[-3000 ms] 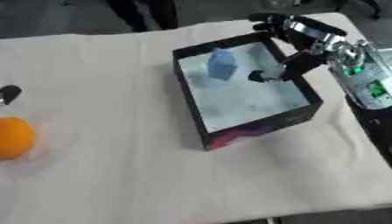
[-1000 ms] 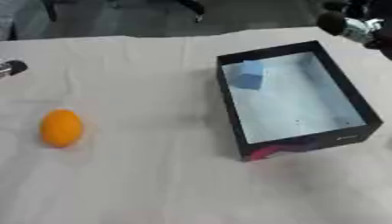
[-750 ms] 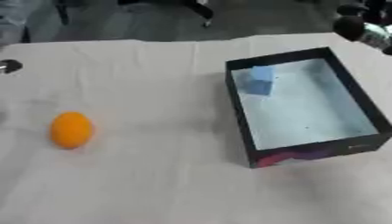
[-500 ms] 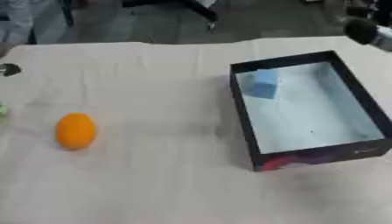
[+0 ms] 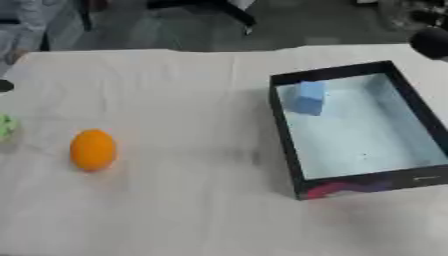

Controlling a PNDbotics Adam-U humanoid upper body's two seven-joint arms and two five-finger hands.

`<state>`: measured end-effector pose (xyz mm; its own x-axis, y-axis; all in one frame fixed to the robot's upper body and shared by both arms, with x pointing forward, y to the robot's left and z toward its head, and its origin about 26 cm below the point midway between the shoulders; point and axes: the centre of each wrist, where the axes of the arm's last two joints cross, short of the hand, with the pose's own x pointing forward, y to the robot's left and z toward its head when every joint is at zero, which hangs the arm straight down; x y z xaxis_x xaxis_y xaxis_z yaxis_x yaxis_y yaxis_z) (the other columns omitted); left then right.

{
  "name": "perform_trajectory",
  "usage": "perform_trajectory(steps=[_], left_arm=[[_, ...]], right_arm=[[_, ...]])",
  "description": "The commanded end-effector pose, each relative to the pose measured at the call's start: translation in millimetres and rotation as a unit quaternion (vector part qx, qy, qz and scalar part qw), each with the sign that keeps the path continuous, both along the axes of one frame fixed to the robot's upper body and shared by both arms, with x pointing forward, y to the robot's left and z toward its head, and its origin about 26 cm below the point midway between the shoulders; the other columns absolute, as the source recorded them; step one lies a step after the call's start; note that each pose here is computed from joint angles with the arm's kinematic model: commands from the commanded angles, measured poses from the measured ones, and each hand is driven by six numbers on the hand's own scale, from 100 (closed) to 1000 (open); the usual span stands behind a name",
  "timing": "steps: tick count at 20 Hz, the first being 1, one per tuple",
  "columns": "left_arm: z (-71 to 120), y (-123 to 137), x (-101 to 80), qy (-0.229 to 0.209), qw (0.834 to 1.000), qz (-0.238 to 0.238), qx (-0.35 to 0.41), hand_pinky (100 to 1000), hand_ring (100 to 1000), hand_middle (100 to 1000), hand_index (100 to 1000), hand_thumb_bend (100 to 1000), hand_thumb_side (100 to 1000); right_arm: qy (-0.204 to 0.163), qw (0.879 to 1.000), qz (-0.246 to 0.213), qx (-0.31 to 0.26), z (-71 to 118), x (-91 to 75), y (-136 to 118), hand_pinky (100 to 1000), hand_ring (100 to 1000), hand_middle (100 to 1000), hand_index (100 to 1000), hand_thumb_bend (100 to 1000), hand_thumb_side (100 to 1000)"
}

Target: Pick up the objects with one hand, pass them to the other hand, and then place them into the box on the other side of the table.

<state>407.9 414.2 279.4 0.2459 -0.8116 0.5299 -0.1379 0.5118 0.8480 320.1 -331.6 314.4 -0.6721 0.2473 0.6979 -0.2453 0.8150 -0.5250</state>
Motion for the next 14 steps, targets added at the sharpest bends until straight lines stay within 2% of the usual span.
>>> perform_trajectory(steps=[1, 6, 7, 8, 9, 14], left_arm=[[19.7, 24, -6.8, -0.007, 0.999, 0.038, 0.012, 876, 765, 750, 845, 689, 115], [11.9, 39, -4.4, 0.011, 0.996, 0.082, 0.016, 873, 779, 755, 845, 703, 101], [9.8, 42, -3.8, 0.016, 0.995, 0.094, 0.019, 873, 781, 756, 845, 671, 100], [7.6, 45, -3.1, 0.020, 0.994, 0.105, 0.021, 872, 784, 757, 846, 711, 100], [5.3, 48, -2.3, 0.024, 0.993, 0.116, 0.023, 871, 785, 757, 846, 711, 100], [-6.4, 61, 1.1, 0.044, 0.986, 0.160, 0.019, 872, 788, 757, 847, 723, 113]], right_arm=[[-0.022, 1.000, -0.003, -0.016, 13.9, -7.6, -1, 975, 1000, 1000, 978, 590, 310], [-0.022, 1.000, -0.001, -0.020, 12.3, -8.0, 1, 975, 1000, 1000, 977, 591, 308], [-0.022, 1.000, -0.001, -0.020, 12.0, -8.0, 1, 975, 1000, 1000, 977, 588, 296], [-0.022, 1.000, 0.000, -0.021, 11.7, -8.1, 1, 975, 1000, 1000, 977, 591, 308], [-0.022, 1.000, 0.000, -0.021, 11.3, -8.0, 1, 976, 1000, 1000, 977, 580, 288], [-0.019, 1.000, -0.002, -0.023, 8.2, -7.0, 1, 978, 1000, 1000, 977, 592, 310]])
